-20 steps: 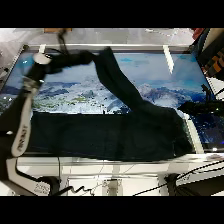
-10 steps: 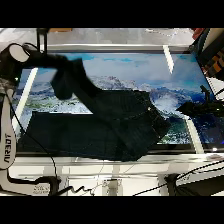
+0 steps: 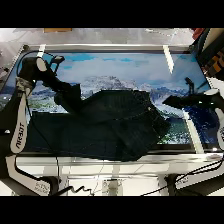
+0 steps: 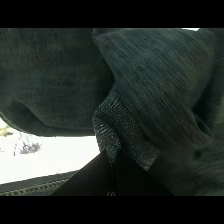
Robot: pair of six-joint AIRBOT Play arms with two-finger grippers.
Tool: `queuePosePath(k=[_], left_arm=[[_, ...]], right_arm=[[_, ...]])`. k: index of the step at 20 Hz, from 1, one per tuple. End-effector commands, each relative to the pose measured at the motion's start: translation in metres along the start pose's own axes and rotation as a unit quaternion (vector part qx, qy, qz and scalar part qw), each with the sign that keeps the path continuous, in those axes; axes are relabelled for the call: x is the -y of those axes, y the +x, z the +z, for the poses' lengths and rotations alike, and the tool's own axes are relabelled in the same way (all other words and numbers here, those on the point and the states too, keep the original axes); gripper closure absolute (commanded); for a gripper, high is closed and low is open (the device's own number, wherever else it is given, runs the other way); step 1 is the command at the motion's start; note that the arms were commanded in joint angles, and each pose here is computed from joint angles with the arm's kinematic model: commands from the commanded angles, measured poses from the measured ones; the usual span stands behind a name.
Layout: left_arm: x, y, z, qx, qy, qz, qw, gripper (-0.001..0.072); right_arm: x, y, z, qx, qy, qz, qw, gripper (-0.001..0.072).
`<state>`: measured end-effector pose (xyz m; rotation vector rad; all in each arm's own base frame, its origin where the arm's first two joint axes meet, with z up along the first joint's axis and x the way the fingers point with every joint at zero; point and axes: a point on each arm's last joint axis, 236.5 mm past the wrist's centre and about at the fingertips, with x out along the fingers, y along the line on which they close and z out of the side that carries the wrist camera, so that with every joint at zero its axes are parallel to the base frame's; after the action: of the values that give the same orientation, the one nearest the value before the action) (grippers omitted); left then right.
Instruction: Fold the clothes and pants, and hang the long-sleeved shirts on hangers.
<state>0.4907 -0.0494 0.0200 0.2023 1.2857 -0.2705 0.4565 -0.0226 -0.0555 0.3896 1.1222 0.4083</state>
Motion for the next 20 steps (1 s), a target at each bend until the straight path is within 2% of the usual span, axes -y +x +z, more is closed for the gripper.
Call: queuePosePath(k=[1, 2, 3, 8, 9, 12, 14, 15, 16, 17, 20], left_arm=[[0.0, 0.018, -0.009, -0.03, -0.012, 0.004, 0.999, 0.0695], [0.001, 0.019, -0.01, -0.031, -0.016, 0.004, 0.999, 0.0694], [0.002, 0.02, -0.01, -0.032, -0.016, 0.003, 0.999, 0.0695], [0.002, 0.02, -0.01, -0.032, -0.016, 0.003, 0.999, 0.0694], [0.002, 0.02, -0.01, -0.032, -0.016, 0.003, 0.999, 0.0694], [0.008, 0.02, -0.008, -0.03, -0.018, -0.008, 0.999, 0.0694], [0.011, 0.02, -0.008, -0.028, -0.02, -0.015, 0.999, 0.0694], [0.011, 0.02, -0.008, -0.028, -0.02, -0.015, 0.999, 0.0694], [0.012, 0.02, -0.007, -0.028, -0.02, -0.018, 0.999, 0.0694], [0.012, 0.02, -0.007, -0.028, -0.02, -0.018, 0.999, 0.0694], [0.012, 0.02, -0.007, -0.028, -0.02, -0.018, 0.999, 0.0694]], right_arm=[[-0.011, 0.03, 0.044, 0.07, -0.018, -0.076, 0.994, 0.0048], [-0.01, 0.034, 0.048, 0.077, -0.016, -0.096, 0.992, 0.0101], [-0.009, 0.038, 0.048, 0.072, -0.012, -0.106, 0.992, 0.0118], [-0.009, 0.037, 0.009, -0.059, 0.026, -0.048, 0.997, 0.013], [-0.012, 0.033, -0.004, -0.097, 0.021, -0.026, 0.995, 0.023], [-0.042, 0.016, -0.056, -0.219, 0.024, 0.078, 0.972, 0.0297], [-0.044, 0.019, -0.05, -0.204, 0.027, 0.079, 0.975, 0.0288], [-0.038, 0.023, -0.041, -0.183, 0.026, 0.067, 0.98, 0.0215], [-0.036, 0.025, -0.036, -0.173, 0.027, 0.062, 0.983, 0.0101], [-0.041, 0.025, -0.035, -0.172, 0.032, 0.072, 0.982, 0.0075], [-0.068, 0.026, -0.037, -0.182, 0.03, 0.112, 0.976, 0.0075]])
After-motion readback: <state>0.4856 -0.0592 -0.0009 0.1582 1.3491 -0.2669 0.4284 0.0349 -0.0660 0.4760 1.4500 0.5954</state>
